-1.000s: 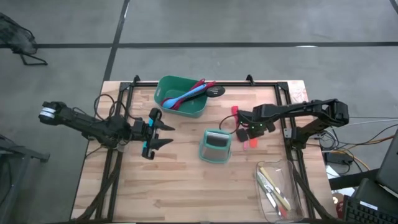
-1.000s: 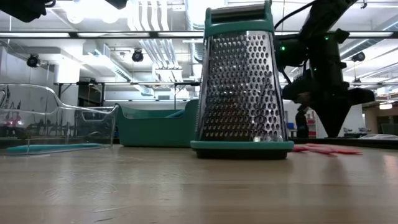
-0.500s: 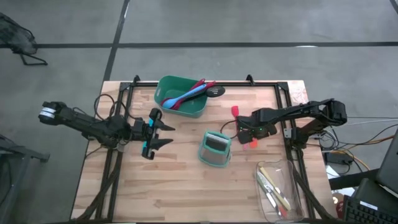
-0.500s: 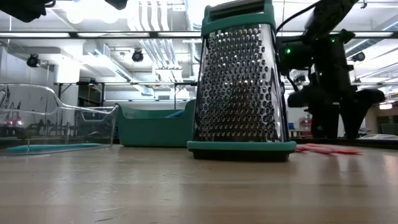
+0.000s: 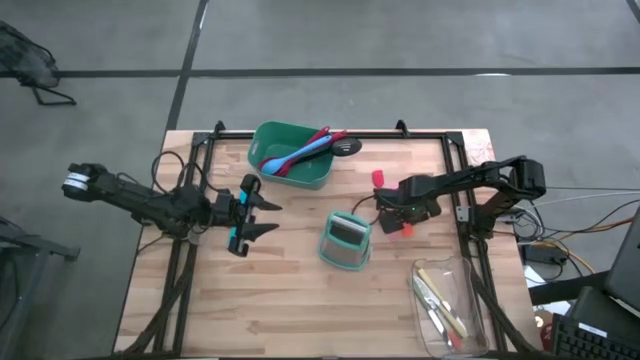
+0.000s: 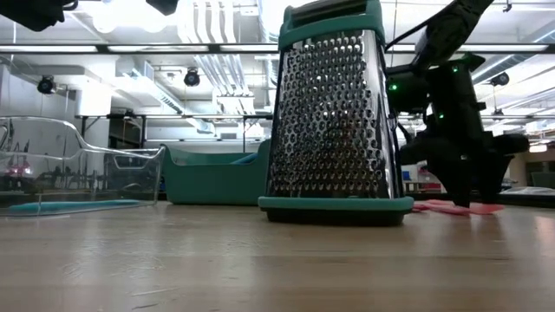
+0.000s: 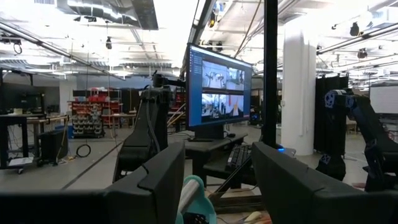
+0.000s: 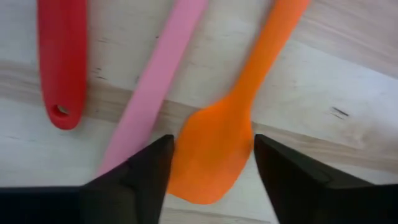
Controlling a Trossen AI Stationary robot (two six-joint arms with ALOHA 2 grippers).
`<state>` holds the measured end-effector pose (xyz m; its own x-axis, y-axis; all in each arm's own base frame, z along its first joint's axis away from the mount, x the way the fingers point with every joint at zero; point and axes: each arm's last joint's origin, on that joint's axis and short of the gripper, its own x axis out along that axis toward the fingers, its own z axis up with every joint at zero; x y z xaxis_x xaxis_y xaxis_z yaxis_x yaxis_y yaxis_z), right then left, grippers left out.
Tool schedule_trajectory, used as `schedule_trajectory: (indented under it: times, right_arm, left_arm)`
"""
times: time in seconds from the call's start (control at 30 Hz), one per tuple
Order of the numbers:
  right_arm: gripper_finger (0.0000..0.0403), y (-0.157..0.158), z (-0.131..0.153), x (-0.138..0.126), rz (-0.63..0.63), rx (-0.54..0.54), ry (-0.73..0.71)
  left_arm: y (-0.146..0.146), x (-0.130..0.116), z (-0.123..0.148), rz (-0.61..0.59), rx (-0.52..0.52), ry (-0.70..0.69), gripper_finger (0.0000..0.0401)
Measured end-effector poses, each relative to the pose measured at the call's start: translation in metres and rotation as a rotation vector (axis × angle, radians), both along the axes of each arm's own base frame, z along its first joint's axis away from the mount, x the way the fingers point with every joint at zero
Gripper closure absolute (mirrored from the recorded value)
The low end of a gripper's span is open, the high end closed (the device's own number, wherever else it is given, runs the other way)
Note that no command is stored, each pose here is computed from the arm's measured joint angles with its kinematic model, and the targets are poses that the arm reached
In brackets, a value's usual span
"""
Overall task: Pick & Place Kitchen Items
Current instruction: Put the orange spatula into the top transparent bin
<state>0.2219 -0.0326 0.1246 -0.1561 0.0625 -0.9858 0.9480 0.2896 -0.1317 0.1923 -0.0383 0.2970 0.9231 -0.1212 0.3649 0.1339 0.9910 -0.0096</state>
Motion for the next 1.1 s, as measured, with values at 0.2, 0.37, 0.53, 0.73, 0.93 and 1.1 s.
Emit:
schedule_trajectory:
  times: [0.2, 0.37, 0.53, 0.73, 0.93, 1.1]
  right_arm:
    - [0.0302, 0.000, -0.001, 0.005, 0.030, 0.020, -0.066]
    - [0.0331, 0.000, 0.004, 0.006, 0.062, 0.025, -0.075]
    - [0.0331, 0.000, 0.024, -0.004, 0.082, -0.048, -0.052]
    - [0.0331, -0.002, 0.062, -0.015, 0.088, -0.191, -0.176]
    - [0.0331, 0.001, 0.107, -0.019, 0.131, -0.387, -0.439]
    - [0.0331, 0.014, 0.143, -0.006, 0.303, -0.597, -0.734]
  left_arm:
    - [0.000, 0.000, 0.000, 0.000, 0.001, 0.005, 0.0208]
    - [0.000, 0.000, -0.001, -0.001, -0.002, 0.008, 0.0208]
    - [0.000, 0.001, -0.002, -0.007, -0.012, 0.023, 0.0208]
    - [0.000, 0.001, -0.003, -0.016, -0.034, 0.039, 0.0208]
    - [0.000, 0.002, -0.004, -0.015, -0.042, 0.053, 0.0208]
    - [0.000, 0.002, -0.004, -0.019, -0.067, 0.058, 0.0208]
